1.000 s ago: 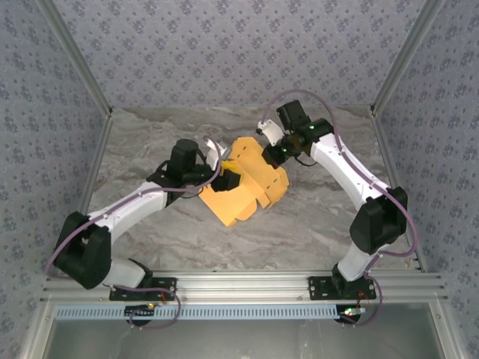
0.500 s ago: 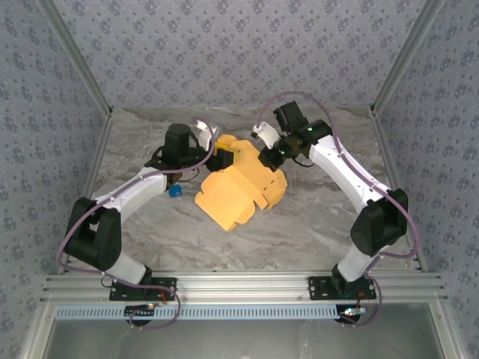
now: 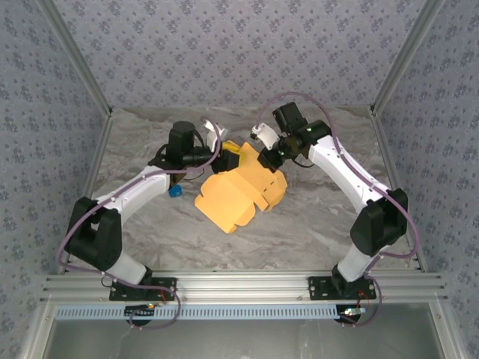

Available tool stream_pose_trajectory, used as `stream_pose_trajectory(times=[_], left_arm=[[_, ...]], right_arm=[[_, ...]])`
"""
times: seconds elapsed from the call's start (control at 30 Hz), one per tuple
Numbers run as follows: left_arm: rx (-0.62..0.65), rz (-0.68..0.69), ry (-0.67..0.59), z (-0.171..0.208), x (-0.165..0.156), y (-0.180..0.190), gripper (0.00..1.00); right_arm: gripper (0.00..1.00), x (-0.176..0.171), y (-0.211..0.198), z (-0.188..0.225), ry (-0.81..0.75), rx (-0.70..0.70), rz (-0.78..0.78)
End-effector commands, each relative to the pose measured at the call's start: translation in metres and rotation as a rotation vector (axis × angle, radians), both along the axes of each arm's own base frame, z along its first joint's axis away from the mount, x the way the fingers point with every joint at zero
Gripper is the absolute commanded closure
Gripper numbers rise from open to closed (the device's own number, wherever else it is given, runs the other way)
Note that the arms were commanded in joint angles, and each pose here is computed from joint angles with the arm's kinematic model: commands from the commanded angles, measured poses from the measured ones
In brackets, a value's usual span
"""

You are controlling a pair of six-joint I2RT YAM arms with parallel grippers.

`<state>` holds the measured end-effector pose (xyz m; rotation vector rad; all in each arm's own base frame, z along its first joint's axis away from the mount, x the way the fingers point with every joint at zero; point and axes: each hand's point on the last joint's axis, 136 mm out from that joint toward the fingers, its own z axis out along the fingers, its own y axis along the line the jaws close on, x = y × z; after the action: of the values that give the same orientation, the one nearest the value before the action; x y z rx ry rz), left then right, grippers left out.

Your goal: Fold the paper box

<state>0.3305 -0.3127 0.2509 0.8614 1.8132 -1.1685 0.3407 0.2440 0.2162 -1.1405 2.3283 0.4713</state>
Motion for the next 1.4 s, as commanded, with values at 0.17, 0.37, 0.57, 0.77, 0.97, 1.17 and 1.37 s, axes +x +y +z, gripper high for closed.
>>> stream_pose_trajectory(times=[0.17,0.37,0.57,0.77,0.97,1.17,1.37], left_arm=[[-0.009,-0.099,-0.015,-0.003,-0.012,-0.016,0.55],[0.01,-0.056,-0.007,-0.006,-0.008,-0.01,0.51],[0.03,0.0,-0.003,-0.007,-0.016,0.006,0.45],[0.038,0.107,0.004,-0.014,-0.025,0.034,0.43],[0.03,0.376,0.028,-0.016,-0.016,0.083,0.4],[0.023,0.67,0.119,-0.037,0.007,0.146,0.37],[0.06,0.767,0.196,-0.062,0.025,0.171,0.37]], right_arm=[[1.0,-0.002,0.006,0.003,0.041,0.028,-0.009],[1.0,-0.001,-0.002,0.001,0.015,-0.012,-0.015],[1.0,0.01,-0.021,-0.002,-0.053,-0.13,-0.075],[1.0,0.02,-0.031,-0.01,-0.177,-0.309,-0.055],[1.0,0.03,-0.035,-0.023,-0.295,-0.517,-0.006],[1.0,0.04,-0.028,-0.031,-0.426,-0.643,0.059],[1.0,0.051,-0.019,-0.038,-0.546,-0.721,0.123]])
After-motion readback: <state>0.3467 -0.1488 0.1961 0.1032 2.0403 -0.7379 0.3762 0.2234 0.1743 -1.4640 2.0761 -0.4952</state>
